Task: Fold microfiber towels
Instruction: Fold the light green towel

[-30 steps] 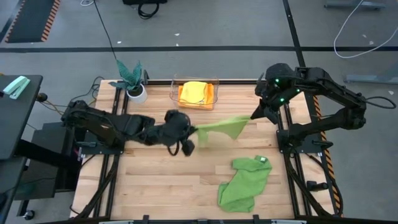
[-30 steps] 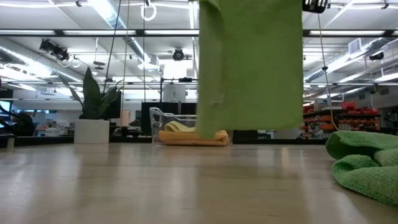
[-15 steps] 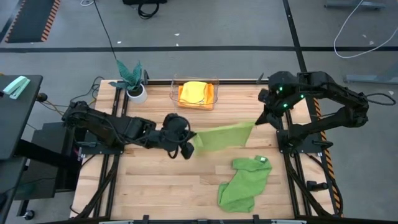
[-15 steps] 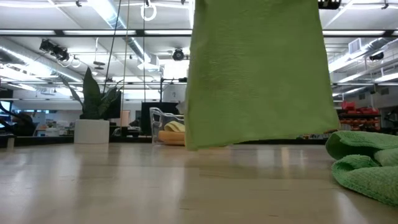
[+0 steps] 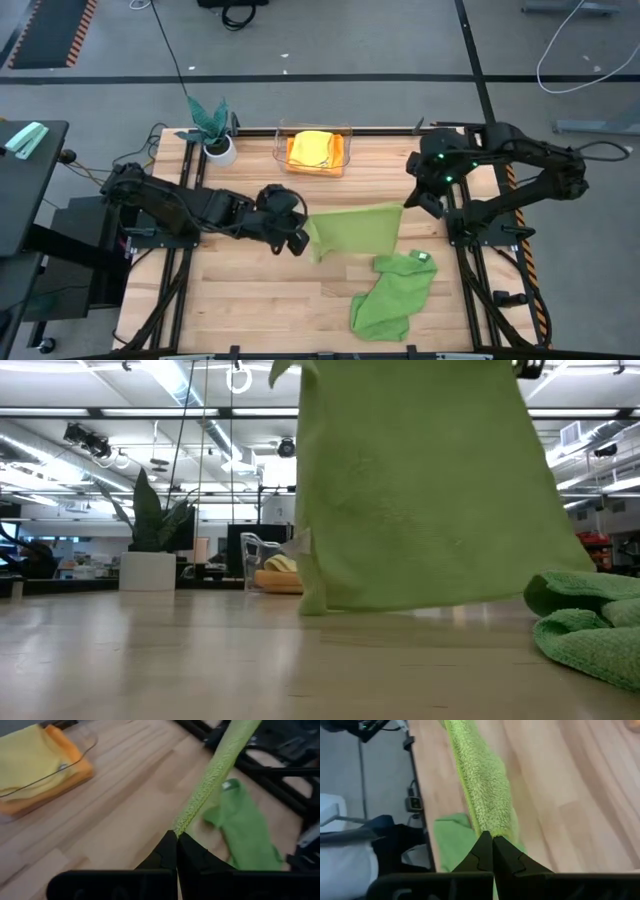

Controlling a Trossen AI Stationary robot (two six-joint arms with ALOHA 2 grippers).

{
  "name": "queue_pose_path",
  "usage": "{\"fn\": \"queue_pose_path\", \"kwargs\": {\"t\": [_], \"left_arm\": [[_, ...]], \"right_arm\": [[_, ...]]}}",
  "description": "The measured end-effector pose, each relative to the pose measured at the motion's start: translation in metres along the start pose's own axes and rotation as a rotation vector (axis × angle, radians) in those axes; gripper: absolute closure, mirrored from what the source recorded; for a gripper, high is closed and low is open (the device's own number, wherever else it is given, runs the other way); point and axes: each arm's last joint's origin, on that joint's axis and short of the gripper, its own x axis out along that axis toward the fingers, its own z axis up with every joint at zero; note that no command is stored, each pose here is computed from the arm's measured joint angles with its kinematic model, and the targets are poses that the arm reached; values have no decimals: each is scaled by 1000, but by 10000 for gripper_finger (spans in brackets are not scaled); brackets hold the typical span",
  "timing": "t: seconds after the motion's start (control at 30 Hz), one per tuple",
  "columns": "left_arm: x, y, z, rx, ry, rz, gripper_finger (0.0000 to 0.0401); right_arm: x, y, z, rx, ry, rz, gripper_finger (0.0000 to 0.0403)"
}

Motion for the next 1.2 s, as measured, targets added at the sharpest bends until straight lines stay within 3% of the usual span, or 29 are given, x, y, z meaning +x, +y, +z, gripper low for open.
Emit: {"fn": "queue_pose_path", "kwargs": {"t": [0.3,0.5,0.8,0.93,1.2], "left_arm": [[10,22,10,84,48,125,399],[9,29,12,121,70,179,399],[-27,33,68,189,22,226,399],[-30,35,85,214,49,248,399],[-7,18,69,283,203,243,400]], "right_arm": [[15,-24,25,15,23,-58,403],[7,-34,28,25,-28,-69,403],[-17,-29,31,-17,-126,-69,403],[-32,-24,31,-42,-165,-92,403],[-16,-21,19,-24,-49,-86,403]]}}
